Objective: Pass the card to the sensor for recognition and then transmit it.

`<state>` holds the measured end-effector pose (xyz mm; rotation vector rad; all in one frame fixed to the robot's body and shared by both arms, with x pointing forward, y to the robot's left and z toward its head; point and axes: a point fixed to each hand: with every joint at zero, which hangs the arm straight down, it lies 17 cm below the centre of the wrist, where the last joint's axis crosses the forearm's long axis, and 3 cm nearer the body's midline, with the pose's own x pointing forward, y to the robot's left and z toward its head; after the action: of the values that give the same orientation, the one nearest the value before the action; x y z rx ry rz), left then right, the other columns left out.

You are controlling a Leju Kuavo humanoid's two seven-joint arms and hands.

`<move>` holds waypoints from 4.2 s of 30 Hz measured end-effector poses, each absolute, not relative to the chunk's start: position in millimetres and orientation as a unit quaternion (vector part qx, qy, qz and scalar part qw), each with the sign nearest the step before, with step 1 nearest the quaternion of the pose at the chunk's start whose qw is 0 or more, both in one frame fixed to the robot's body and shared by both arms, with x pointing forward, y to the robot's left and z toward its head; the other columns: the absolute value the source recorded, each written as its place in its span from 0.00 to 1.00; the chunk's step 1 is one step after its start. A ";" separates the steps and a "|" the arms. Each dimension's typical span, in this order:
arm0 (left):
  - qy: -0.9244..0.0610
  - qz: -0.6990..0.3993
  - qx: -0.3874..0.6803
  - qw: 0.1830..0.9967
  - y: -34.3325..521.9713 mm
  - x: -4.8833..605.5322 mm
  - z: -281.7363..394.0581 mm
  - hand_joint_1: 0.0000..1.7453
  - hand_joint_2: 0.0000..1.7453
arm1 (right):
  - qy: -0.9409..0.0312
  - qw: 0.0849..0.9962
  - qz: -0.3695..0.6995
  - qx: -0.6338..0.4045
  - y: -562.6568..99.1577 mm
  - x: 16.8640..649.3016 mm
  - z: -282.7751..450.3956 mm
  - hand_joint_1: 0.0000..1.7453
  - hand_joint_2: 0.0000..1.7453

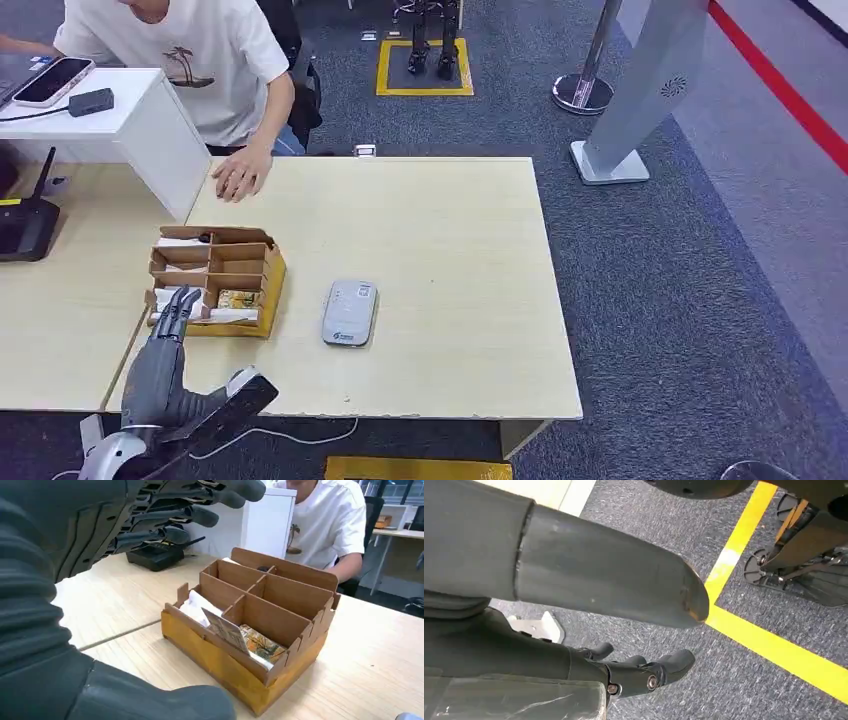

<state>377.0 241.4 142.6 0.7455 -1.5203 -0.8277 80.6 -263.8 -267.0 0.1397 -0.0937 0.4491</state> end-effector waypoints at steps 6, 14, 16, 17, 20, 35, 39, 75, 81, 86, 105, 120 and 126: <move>-0.587 -0.404 0.376 0.592 269.4 377.1 122.1 0.00 1.00 | -0.038 0.968 0.238 0.066 -266.0 76.3 -267.7 0.00 0.00; -0.539 -0.450 0.416 0.578 304.3 423.6 121.1 0.00 1.00 | -0.037 0.962 0.263 0.057 -267.8 87.7 -266.0 0.00 0.00; -0.526 -0.464 0.422 0.575 313.2 437.0 121.4 0.00 1.00 | -0.038 0.961 0.269 0.056 -267.9 90.6 -265.6 0.00 0.00; -0.522 -0.467 0.424 0.574 317.5 443.1 122.9 0.00 1.00 | -0.038 0.960 0.270 0.055 -267.8 91.6 -265.4 0.00 0.00; -0.504 -0.484 0.426 0.575 333.9 454.8 122.9 0.00 1.00 | -0.031 0.959 0.277 0.052 -269.2 90.2 -265.5 0.00 0.00; -0.423 -0.563 0.404 0.583 418.9 440.3 110.9 0.00 1.00 | -0.023 0.954 0.296 0.045 -271.4 91.9 -265.1 0.00 0.00; -0.427 -0.565 0.399 0.582 420.6 448.6 118.0 0.00 1.00 | -0.024 0.952 0.301 0.044 -271.5 94.7 -264.6 0.00 0.00; -0.441 -0.572 0.380 0.578 405.7 483.8 130.0 0.00 1.00 | -0.025 0.947 0.317 0.039 -272.7 100.1 -263.7 0.00 0.00; -0.470 -0.550 0.381 0.576 382.0 493.9 129.9 0.00 1.00 | -0.025 0.949 0.312 0.040 -270.5 101.4 -263.3 0.00 0.00; -0.484 -0.546 0.364 0.579 350.0 488.5 115.4 0.00 1.00 | -0.031 0.949 0.310 0.045 -265.8 103.5 -262.9 0.00 0.00; -0.522 -0.535 0.336 0.573 296.4 494.5 119.9 0.00 1.00 | -0.031 0.950 0.309 0.045 -263.3 105.8 -262.3 0.00 0.00; -0.530 -0.531 0.344 0.565 296.3 503.9 136.0 0.00 1.00 | -0.033 0.949 0.309 0.044 -263.3 109.1 -261.7 0.00 0.00; -0.530 -0.532 0.346 0.562 296.2 507.5 141.3 0.00 1.00 | -0.033 0.949 0.309 0.044 -263.3 109.2 -261.7 0.00 0.00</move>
<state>507.5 296.2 141.3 0.8144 -1.2489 -1.2522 109.2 -263.3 -261.7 0.0901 -0.0669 0.6285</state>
